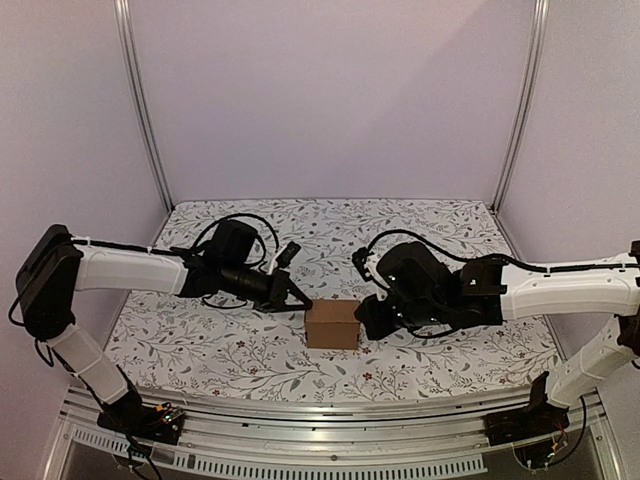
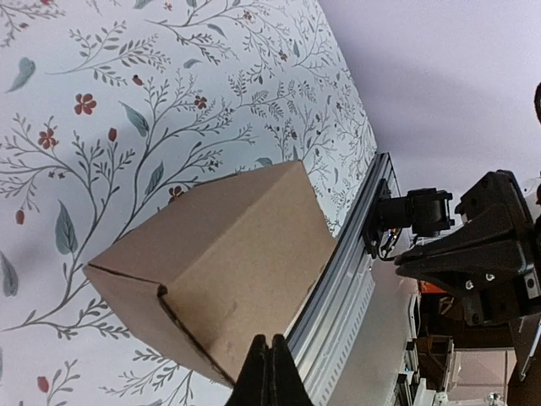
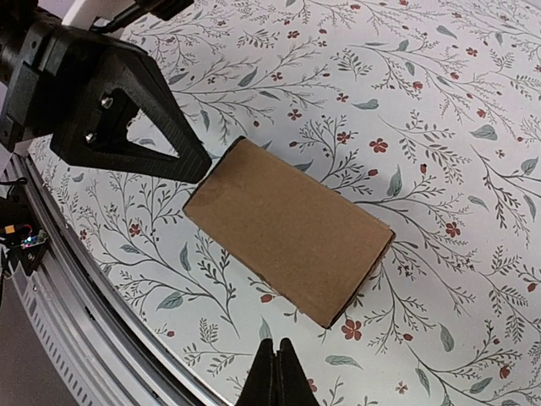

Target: Fold the paper box

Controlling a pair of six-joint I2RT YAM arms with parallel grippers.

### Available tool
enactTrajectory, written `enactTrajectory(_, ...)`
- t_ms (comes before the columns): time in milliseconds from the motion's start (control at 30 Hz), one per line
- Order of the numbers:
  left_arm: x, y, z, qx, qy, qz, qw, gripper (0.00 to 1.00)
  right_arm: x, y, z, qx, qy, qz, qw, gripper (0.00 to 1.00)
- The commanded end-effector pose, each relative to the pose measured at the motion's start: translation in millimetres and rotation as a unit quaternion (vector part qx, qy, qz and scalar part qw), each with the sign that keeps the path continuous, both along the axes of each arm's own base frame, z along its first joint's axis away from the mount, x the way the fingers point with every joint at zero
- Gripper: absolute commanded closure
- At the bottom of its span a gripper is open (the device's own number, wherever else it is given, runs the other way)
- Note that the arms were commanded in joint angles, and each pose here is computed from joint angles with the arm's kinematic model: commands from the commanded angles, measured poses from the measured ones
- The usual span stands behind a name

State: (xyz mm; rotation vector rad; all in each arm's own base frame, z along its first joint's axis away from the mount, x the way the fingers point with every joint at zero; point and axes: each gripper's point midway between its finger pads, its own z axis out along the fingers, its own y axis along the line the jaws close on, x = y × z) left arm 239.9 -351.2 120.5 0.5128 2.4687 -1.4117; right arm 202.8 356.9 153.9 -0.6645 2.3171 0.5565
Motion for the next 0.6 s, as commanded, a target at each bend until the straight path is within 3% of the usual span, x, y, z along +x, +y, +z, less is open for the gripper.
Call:
enactTrajectory(0,4.3,-0.7,38.1,0.007,-0.031,0.0,0.999,1.0,-19.4,8.2,-0.1,0.006,0.004,0.065,0.998,1.0)
enactTrajectory(200,29.2,-0.8,40.4,0.053,-0.061,0.024,0.996,1.0,-18.1,11.1,-24.6,-0.026,0.011,0.063,0.998,1.0)
enactTrajectory(567,54.0,-11.0,-21.3,0.121,-0.034,0.03,0.992,1.0,-1.2,3.4,-59.6,-0.075,0.012,0.008,0.997,1.0)
